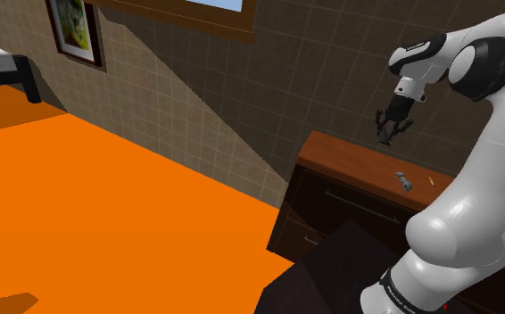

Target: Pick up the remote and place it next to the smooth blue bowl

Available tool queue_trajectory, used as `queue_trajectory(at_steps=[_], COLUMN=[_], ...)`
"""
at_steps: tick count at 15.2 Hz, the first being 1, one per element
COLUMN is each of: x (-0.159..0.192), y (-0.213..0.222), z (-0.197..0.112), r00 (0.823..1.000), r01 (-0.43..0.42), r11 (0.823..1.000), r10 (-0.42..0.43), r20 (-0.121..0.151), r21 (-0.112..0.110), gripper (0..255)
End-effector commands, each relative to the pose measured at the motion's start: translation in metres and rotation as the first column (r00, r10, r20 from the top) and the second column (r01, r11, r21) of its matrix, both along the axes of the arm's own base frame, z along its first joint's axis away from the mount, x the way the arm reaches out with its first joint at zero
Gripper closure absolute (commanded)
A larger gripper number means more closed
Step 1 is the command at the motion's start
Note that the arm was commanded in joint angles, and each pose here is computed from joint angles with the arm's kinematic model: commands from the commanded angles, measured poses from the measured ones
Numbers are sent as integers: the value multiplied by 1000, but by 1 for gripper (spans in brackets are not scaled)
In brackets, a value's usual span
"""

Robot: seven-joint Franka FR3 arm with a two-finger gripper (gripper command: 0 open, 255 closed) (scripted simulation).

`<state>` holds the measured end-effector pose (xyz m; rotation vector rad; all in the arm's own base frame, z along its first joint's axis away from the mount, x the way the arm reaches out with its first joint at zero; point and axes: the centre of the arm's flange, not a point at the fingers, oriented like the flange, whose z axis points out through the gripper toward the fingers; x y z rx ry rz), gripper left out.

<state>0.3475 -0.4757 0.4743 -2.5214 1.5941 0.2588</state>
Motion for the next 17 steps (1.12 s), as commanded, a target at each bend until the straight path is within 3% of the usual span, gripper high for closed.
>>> queue_trajectory(at_steps=[1, 17], x=[-26, -217], y=[-13, -104], z=[1, 1], r00=[1000, 1000], r01=[-1, -1], r11=[1000, 1000], r10=[1, 1], r20=[0, 0], r21=[0, 0], gripper=[255, 255])
